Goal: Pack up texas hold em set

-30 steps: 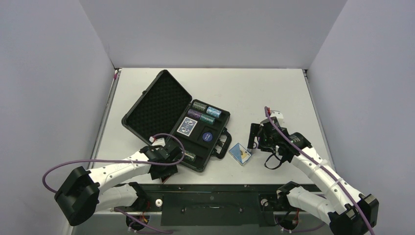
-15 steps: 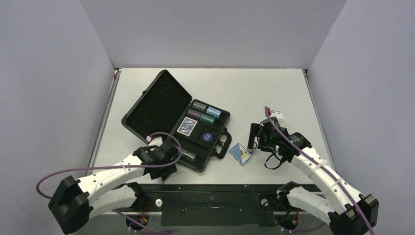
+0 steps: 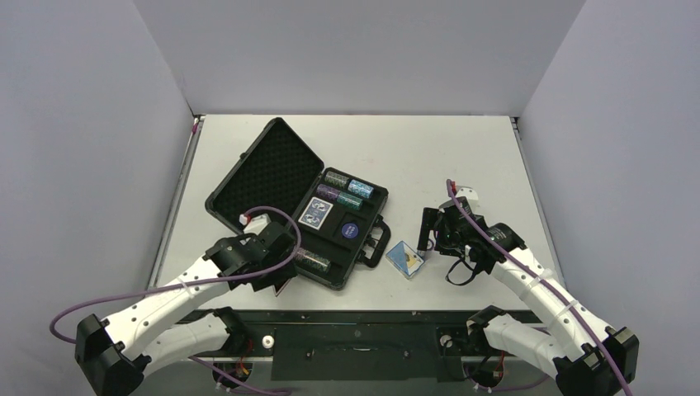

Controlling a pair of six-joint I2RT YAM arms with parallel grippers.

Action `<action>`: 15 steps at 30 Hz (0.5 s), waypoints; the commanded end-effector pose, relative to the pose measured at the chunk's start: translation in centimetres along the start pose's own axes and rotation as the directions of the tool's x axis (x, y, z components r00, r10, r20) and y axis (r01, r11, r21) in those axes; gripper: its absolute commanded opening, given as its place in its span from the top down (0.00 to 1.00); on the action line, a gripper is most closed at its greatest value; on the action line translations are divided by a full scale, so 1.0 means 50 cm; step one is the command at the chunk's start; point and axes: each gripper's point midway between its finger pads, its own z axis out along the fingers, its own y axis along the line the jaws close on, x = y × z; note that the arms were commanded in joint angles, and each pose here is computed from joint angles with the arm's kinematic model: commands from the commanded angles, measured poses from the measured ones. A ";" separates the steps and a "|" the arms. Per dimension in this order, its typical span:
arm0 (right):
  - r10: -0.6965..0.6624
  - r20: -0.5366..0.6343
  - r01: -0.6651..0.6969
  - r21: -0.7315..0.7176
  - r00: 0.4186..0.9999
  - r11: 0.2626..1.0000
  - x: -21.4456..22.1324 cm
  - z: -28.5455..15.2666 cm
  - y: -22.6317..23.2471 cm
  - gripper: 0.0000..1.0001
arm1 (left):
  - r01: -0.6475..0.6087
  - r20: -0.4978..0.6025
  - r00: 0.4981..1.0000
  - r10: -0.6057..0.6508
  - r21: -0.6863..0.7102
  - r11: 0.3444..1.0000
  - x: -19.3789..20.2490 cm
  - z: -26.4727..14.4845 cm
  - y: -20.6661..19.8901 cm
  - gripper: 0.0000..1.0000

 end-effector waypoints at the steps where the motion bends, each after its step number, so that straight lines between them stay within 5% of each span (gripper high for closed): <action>1: 0.027 0.048 -0.026 -0.013 0.999 1.000 -0.032 -0.010 0.010 0.04 | 0.004 0.053 0.999 -0.007 0.052 0.999 -0.054 -0.040 -0.058 0.62; 15: 0.028 0.065 -0.027 -0.005 0.998 1.000 -0.038 -0.020 0.003 0.04 | -0.020 0.083 0.997 0.013 0.092 0.996 -0.184 -0.018 -0.181 0.62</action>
